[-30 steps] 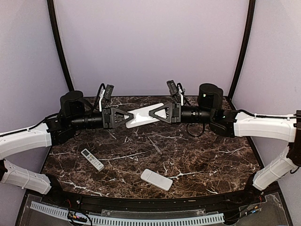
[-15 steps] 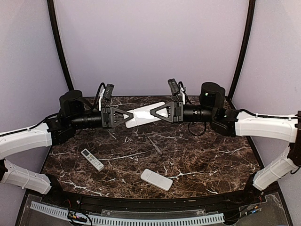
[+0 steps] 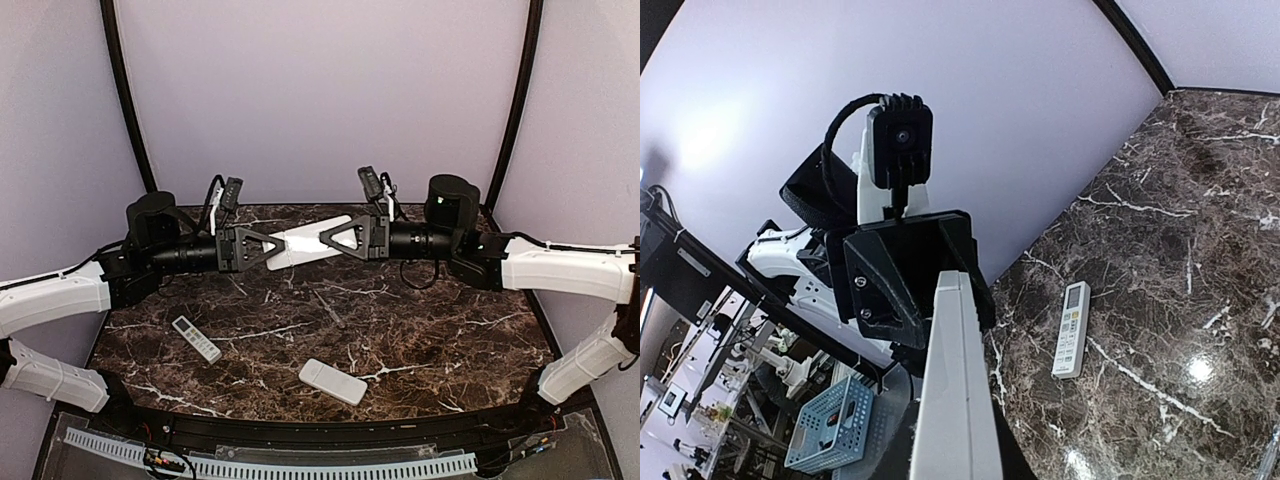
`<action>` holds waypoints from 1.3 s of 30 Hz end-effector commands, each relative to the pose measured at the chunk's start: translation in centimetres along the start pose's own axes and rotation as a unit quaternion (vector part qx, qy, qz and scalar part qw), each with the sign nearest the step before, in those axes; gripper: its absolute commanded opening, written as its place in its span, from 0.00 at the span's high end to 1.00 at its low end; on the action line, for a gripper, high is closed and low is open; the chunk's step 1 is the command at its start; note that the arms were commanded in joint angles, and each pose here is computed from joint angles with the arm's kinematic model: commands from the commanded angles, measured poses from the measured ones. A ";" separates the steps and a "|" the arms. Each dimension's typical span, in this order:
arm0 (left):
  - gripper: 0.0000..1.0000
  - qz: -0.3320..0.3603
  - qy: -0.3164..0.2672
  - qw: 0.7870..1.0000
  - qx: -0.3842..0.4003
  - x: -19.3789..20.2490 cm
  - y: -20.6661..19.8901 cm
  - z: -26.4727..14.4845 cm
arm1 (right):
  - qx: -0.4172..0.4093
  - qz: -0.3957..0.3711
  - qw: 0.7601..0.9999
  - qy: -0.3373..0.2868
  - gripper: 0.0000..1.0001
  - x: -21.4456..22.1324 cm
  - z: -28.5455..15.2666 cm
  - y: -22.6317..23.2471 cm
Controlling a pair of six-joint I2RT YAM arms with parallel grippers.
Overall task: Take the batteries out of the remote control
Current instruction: Remove the battery cover from the remote control.
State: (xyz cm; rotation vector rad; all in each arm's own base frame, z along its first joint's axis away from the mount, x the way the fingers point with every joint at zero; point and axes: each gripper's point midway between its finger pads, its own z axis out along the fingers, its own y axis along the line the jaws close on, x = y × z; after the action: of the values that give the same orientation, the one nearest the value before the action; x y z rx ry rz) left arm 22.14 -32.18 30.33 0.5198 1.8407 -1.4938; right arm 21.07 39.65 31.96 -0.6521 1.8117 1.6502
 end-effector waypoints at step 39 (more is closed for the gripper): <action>0.85 -0.016 -0.013 1.000 -0.006 0.5 -0.1 -1.2 | 0.010 -0.020 0.999 -0.045 1.00 -2.0 -1.3 1.4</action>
State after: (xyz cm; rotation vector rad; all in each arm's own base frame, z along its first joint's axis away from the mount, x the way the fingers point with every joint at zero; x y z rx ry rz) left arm 21.64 -31.60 29.98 0.4703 1.8664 -1.5025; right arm 21.22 39.04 32.72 -0.6168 1.8019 1.6120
